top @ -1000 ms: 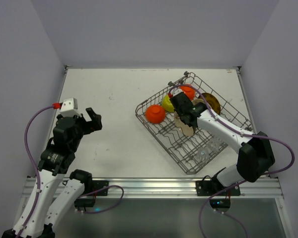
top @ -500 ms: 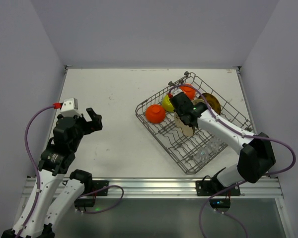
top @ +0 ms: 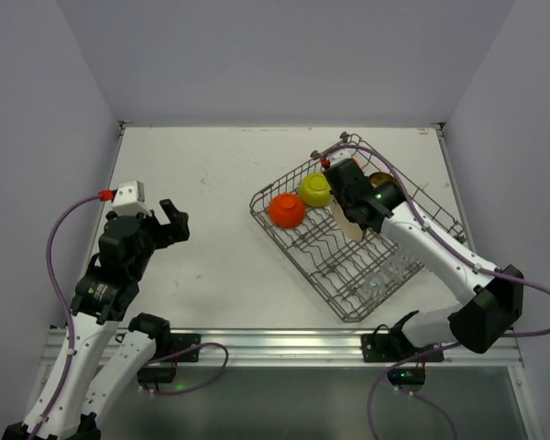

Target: Unload the mixed dishes from the dish rack

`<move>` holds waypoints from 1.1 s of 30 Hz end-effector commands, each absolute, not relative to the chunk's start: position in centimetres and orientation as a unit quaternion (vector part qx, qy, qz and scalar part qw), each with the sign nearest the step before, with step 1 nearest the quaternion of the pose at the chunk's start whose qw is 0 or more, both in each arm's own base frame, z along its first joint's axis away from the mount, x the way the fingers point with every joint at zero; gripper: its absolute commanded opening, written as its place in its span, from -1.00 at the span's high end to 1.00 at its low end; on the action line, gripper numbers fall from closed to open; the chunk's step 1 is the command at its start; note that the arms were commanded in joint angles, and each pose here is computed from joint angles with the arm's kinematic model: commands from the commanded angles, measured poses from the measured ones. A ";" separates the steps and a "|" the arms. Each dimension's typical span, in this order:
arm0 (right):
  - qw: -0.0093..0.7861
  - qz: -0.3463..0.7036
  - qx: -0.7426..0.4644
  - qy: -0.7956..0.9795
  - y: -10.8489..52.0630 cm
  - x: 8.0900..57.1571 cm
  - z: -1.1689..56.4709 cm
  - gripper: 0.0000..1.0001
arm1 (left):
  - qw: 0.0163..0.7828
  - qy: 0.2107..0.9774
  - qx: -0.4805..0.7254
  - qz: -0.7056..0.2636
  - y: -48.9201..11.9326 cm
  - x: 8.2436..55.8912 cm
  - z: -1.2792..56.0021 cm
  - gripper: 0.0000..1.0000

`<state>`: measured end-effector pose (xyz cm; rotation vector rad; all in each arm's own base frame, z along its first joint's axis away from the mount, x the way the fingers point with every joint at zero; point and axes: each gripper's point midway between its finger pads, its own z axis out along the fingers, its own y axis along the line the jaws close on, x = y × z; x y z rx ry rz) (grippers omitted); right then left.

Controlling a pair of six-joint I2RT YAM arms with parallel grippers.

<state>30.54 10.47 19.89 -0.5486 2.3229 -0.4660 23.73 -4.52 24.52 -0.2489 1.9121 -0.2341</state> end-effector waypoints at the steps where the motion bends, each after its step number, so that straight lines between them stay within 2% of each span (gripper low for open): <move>1: 0.386 -0.183 -0.176 0.887 9.5 30.1 23.7 1.00 | 0.578 0.803 -0.098 -0.109 -5.0 24.2 25.4 -1.00; 5: 0.426 -0.155 -0.125 0.883 9.3 29.6 26.3 1.00 | 0.580 0.801 -0.099 -0.109 -4.9 24.0 25.7 -1.00; 8: 0.470 -0.085 -0.067 0.876 10.0 28.8 29.3 1.00 | 0.591 0.792 -0.083 -0.127 -5.5 23.8 27.2 -1.00; 10: 0.484 0.054 -0.061 0.871 13.3 26.9 30.4 1.00 | 0.588 0.785 -0.043 -0.191 -8.0 23.2 28.4 -1.00; 12: 0.523 0.204 -0.072 0.824 17.5 25.9 33.1 1.00 | 0.585 0.748 0.032 -0.311 -12.6 21.6 31.3 -1.00; 13: 0.495 0.274 -0.106 0.818 19.8 24.0 31.4 1.00 | 0.584 0.729 0.058 -0.352 -14.0 21.0 32.3 -1.00; 14: 0.534 0.337 -0.107 0.768 20.6 23.0 34.6 1.00 | 0.590 0.693 0.081 -0.406 -15.7 20.6 34.2 -1.00; 15: 0.530 0.375 -0.105 0.753 21.3 22.2 35.1 1.00 | 0.565 0.672 0.130 -0.461 -17.6 18.8 34.9 -1.00; 16: 0.518 0.394 -0.114 0.751 21.9 21.5 33.9 1.00 | 0.556 0.656 0.148 -0.489 -18.5 18.2 35.5 -1.00; 18: 0.526 0.447 -0.131 0.712 22.8 20.0 35.8 1.00 | 0.534 0.618 0.174 -0.550 -20.0 17.3 36.8 -1.00; 24: 0.498 0.502 -0.165 0.688 24.4 18.2 35.8 1.00 | 0.502 0.584 0.195 -0.607 -21.7 17.4 37.2 -0.99; 29: 0.487 0.511 -0.170 0.688 25.1 18.4 35.7 1.00 | 0.488 0.584 0.205 -0.616 -23.1 17.3 36.6 -0.76; 31: 0.475 0.520 -0.181 0.687 25.6 18.2 35.5 1.00 | 0.489 0.600 0.196 -0.602 -23.5 18.0 36.1 -0.57; 32: 0.473 0.528 -0.184 0.681 25.8 18.0 35.8 1.00 | 0.490 0.609 0.190 -0.594 -23.6 18.5 35.7 -0.43; 33: 0.460 0.538 -0.193 0.680 26.3 17.7 35.6 1.00 | 0.494 0.618 0.179 -0.584 -23.7 19.2 35.4 -0.20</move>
